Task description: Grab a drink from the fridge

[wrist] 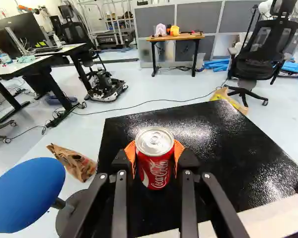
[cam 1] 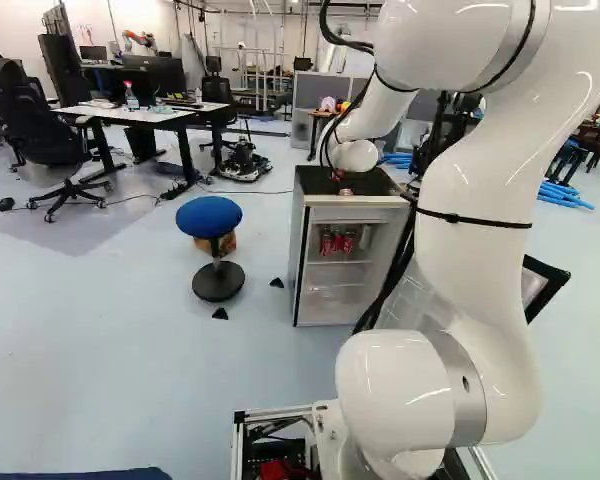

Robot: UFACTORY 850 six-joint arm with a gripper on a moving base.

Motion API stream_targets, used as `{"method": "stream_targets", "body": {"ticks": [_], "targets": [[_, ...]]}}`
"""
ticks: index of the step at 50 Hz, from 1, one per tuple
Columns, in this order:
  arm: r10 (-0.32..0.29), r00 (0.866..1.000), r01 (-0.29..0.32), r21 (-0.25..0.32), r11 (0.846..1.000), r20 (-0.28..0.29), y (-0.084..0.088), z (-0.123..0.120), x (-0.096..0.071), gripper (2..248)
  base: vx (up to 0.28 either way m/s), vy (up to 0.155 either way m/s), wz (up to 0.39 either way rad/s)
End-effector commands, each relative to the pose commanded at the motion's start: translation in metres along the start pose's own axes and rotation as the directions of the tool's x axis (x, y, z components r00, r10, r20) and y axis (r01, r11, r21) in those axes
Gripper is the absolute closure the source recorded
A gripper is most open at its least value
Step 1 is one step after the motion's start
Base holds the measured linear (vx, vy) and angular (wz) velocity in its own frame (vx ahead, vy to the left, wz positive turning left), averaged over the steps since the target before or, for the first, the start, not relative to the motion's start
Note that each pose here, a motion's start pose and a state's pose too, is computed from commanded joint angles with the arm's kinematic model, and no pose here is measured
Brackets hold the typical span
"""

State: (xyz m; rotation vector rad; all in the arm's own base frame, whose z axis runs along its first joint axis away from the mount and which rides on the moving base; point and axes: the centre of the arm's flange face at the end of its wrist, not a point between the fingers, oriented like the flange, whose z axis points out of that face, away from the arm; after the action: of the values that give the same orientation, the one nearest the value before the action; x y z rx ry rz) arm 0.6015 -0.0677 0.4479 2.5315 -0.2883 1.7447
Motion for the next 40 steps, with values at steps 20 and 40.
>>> {"method": "stream_targets", "body": {"ticks": [20,40], "targets": [[-0.067,0.998,0.067,0.049,0.997,0.002,-0.013,0.038,0.007,154,0.000,0.000,0.000],[-0.133,0.991,0.131,0.092,0.987,0.017,-0.025,0.075,0.010,154,0.000,0.000,0.000]]}}
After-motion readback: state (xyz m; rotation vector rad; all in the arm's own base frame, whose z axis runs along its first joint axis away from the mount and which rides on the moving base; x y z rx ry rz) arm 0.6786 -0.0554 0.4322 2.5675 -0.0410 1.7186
